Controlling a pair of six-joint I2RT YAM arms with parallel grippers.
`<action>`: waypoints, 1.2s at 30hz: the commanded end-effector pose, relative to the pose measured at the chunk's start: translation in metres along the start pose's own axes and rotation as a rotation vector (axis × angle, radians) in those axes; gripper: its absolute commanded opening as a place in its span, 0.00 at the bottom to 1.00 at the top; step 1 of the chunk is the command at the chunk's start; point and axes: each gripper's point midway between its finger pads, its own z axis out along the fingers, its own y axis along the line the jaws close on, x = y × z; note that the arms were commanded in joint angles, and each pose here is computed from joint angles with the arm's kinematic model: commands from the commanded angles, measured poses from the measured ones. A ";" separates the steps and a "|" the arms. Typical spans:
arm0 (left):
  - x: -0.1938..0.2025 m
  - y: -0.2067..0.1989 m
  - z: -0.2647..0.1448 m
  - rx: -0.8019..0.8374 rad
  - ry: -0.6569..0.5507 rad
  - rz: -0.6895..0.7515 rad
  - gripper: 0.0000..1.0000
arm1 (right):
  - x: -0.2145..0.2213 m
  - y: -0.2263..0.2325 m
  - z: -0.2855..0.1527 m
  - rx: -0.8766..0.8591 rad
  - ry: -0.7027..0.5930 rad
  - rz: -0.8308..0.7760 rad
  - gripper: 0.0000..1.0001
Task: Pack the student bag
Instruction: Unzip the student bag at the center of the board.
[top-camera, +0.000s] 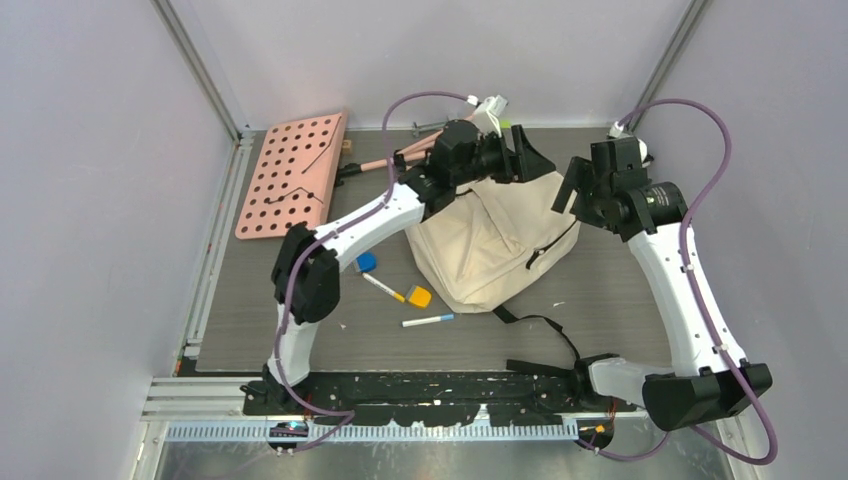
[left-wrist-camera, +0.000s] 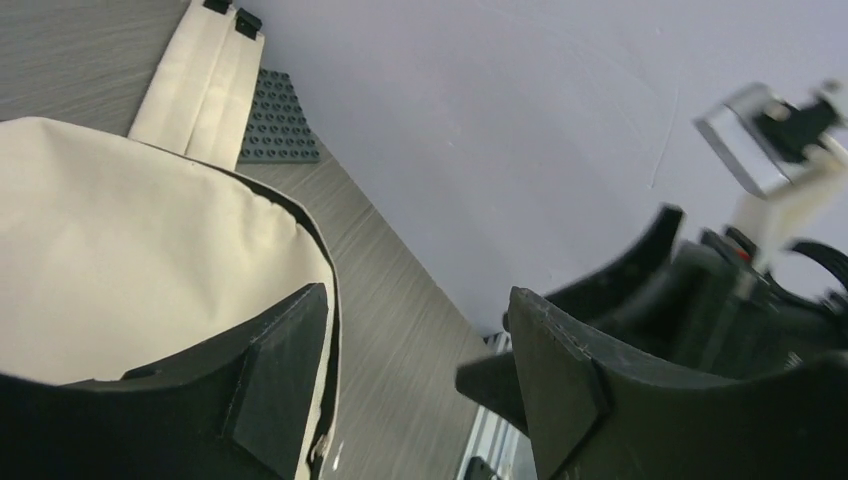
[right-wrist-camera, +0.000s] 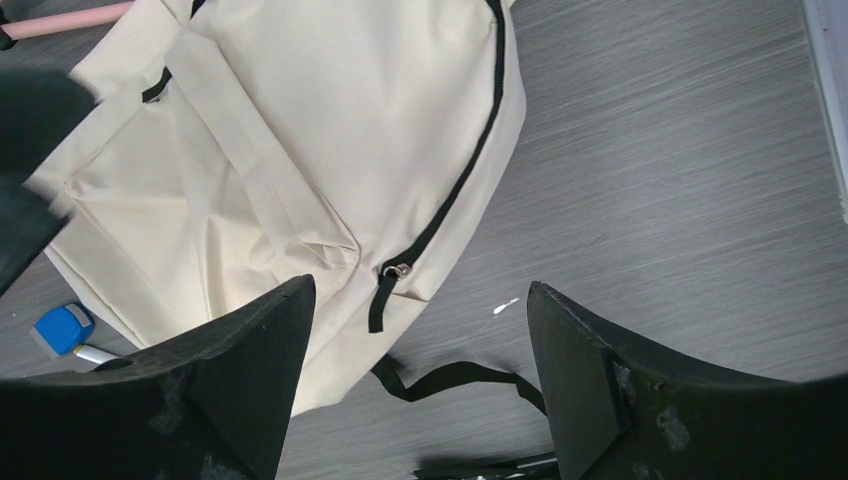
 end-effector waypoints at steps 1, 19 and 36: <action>-0.027 -0.014 -0.044 0.006 -0.028 0.146 0.70 | -0.012 0.015 0.015 -0.051 -0.024 0.008 0.84; 0.008 0.186 -0.211 -0.662 0.106 0.018 0.77 | 0.013 0.122 0.094 -0.357 0.136 -0.237 0.72; 0.040 0.241 -0.189 -0.646 0.232 -0.186 0.50 | 0.025 0.264 0.177 -0.675 0.124 -0.585 0.68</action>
